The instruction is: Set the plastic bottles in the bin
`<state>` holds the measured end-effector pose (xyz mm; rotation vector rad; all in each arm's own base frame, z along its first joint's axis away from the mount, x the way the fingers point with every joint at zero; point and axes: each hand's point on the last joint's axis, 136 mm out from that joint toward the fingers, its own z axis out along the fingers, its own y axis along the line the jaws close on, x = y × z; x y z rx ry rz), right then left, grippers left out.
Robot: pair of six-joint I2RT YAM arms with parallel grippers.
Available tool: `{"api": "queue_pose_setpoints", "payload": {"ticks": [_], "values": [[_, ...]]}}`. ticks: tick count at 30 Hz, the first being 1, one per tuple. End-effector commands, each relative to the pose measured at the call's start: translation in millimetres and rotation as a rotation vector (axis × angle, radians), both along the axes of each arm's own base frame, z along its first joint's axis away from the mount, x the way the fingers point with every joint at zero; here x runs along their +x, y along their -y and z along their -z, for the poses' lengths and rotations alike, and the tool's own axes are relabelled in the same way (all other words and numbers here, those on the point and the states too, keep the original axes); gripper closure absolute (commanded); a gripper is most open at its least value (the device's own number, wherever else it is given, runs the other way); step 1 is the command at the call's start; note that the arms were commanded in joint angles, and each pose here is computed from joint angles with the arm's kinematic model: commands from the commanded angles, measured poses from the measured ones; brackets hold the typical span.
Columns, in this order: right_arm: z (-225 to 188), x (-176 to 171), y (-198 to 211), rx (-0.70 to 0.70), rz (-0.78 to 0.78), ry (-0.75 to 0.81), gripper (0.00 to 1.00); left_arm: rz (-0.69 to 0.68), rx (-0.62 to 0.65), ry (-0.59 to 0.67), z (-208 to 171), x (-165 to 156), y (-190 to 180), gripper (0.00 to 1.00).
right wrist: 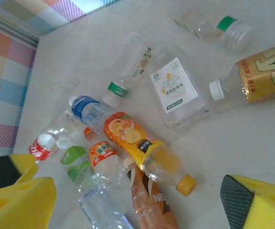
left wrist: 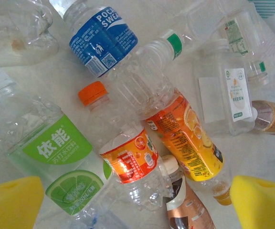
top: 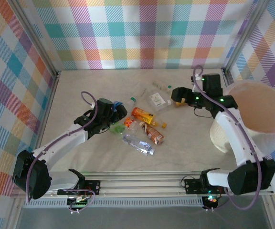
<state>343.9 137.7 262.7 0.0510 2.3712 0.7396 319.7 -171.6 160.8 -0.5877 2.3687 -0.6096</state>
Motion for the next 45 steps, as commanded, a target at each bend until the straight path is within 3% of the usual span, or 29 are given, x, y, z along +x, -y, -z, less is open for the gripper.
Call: {"api": "queue_pose_setpoints", "payload": {"ticks": [1,8,12,16,23,32,39,45], "values": [[17,28,4,-0.064,0.135,0.007,0.05,-0.047,0.012,-0.015,5,-7,-15,0.00],[69,76,13,-0.107,0.350,-0.079,0.00,-0.077,0.019,-0.011,10,-13,-24,0.00],[98,90,22,-0.083,0.542,-0.188,0.00,-0.082,0.034,-0.008,12,-17,-28,0.00],[126,89,53,-0.143,0.849,-0.317,0.00,-0.087,0.036,0.004,11,-18,-31,0.00],[152,103,80,-0.160,1.167,-0.367,0.00,-0.073,0.065,0.010,11,-22,-35,0.00],[184,129,100,-0.202,1.274,-0.452,0.00,-0.097,0.117,0.066,-6,-33,-56,0.00],[209,153,111,-0.235,1.229,-0.462,0.00,-0.105,0.132,0.094,-14,-37,-64,0.00],[231,154,107,-0.200,1.204,-0.534,0.00,0.160,-0.003,0.239,-44,-29,-13,0.00]]}}
